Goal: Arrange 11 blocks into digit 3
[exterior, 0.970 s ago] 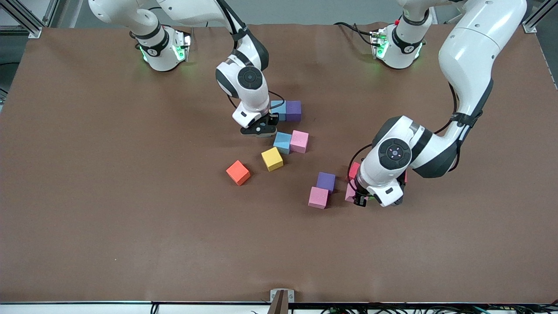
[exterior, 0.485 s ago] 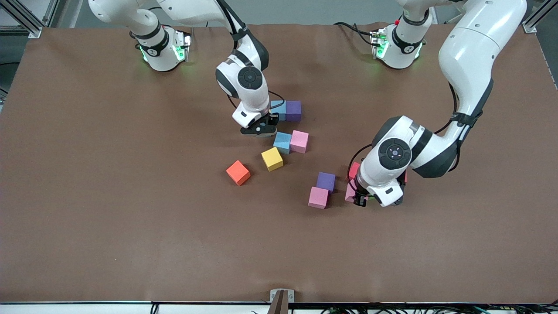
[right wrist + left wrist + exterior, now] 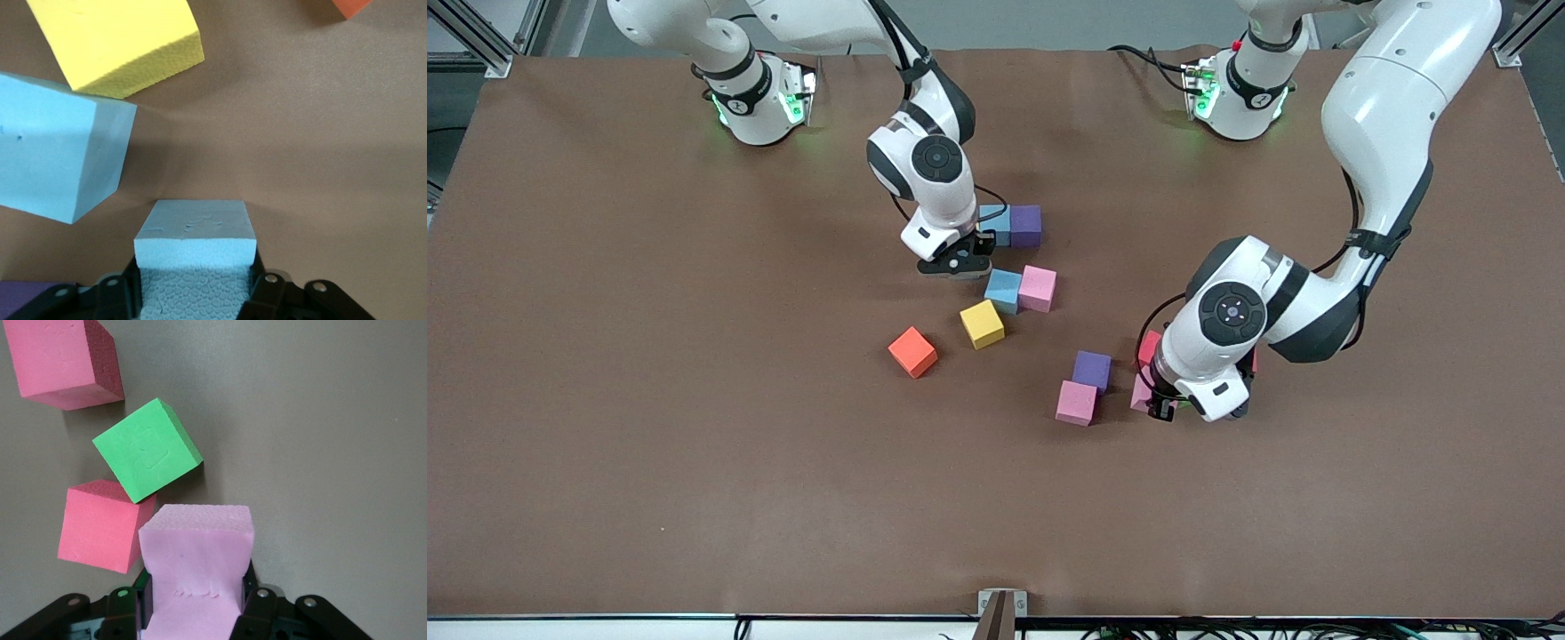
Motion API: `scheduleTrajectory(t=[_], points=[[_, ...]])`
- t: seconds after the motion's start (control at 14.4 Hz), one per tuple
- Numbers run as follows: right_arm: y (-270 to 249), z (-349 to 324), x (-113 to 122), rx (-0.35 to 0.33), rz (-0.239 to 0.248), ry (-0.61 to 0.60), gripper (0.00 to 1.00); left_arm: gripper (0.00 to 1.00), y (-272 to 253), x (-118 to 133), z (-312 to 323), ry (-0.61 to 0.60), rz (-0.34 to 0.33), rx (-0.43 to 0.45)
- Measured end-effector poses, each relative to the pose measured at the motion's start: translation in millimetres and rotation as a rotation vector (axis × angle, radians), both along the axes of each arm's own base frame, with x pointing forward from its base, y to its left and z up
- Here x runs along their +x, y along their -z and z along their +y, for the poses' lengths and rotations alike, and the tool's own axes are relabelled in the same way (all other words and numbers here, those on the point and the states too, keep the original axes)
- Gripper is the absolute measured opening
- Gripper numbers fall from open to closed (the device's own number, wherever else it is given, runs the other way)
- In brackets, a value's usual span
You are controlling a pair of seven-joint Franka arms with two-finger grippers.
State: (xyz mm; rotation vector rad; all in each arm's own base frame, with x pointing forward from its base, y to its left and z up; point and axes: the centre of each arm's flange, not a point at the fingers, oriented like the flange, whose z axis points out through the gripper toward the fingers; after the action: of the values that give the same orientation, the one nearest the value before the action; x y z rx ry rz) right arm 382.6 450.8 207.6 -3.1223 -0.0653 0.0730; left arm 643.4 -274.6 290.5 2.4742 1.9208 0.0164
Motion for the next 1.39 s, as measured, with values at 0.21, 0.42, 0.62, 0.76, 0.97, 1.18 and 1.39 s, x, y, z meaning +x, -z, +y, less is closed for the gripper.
scheduleTrajectory(t=[0.21, 0.42, 0.62, 0.76, 0.97, 1.18, 1.39], points=[[2, -1, -1, -0.003, 0.002, 0.000, 0.97, 0.52, 0, 0, 0, 0.001, 0.000, 0.000], [2, -1, -1, -0.004, 0.004, 0.000, 1.00, 0.52, 0, 0, 0, 0.001, 0.000, 0.000], [-2, 0, 0, -0.009, 0.009, -0.001, 1.00, 0.52, 0, 0, 0, 0.001, 0.000, 0.000], [-15, 0, 2, -0.011, 0.014, 0.002, 1.00, 0.52, 0, 0, 0, 0.001, 0.000, 0.000], [-50, -10, 15, -0.010, 0.017, 0.033, 1.00, 0.52, 0, 0, 0, 0.002, 0.000, 0.000], [-83, -38, 33, -0.035, 0.042, 0.175, 1.00, 0.52, 0, 0, 0, 0.002, 0.000, 0.000], [-98, -67, 54, -0.084, 0.070, 0.352, 1.00, 0.52, 0, 0, 0, 0.002, 0.000, 0.000]])
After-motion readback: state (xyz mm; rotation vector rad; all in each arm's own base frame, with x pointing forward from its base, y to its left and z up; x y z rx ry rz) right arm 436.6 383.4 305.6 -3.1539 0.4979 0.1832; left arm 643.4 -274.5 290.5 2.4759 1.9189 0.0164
